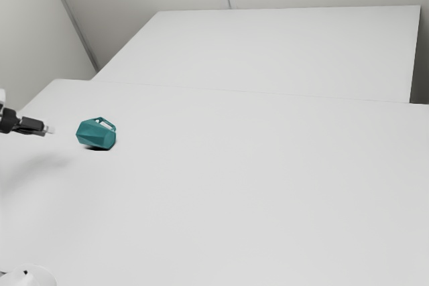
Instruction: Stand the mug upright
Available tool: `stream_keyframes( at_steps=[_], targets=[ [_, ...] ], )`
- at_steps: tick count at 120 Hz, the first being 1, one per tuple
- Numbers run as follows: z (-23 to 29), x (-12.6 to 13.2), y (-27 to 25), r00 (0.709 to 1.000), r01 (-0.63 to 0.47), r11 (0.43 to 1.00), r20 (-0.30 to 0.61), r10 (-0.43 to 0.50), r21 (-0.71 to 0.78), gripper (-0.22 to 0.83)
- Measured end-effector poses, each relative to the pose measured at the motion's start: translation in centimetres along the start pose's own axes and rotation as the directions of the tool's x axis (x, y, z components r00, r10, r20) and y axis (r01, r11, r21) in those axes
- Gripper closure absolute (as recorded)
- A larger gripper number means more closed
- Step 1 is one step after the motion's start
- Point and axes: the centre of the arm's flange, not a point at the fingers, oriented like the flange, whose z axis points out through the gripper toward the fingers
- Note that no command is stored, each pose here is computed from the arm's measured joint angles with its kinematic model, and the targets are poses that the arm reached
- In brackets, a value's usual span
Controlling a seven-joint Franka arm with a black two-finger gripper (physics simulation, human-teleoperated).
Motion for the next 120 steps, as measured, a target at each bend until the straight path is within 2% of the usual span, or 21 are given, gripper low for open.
stream_keyframes(
  at_steps=[27, 65, 90, 120],
  targets=[
    [0.8, 0.0, -1.8, 0.991, -0.126, 0.992, -0.049, 0.126, -0.007, 0.0],
    [5.4, 2.7, 0.0, 0.955, -0.295, 0.955, -0.05, 0.293, -0.033, 0.0],
    [8.2, 3.9, 1.6, 0.929, -0.369, 0.928, -0.034, 0.368, -0.043, 0.01],
    [11.0, 3.0, 2.8, 0.918, -0.396, 0.917, -0.013, 0.396, -0.056, 0.04]
  ],
)
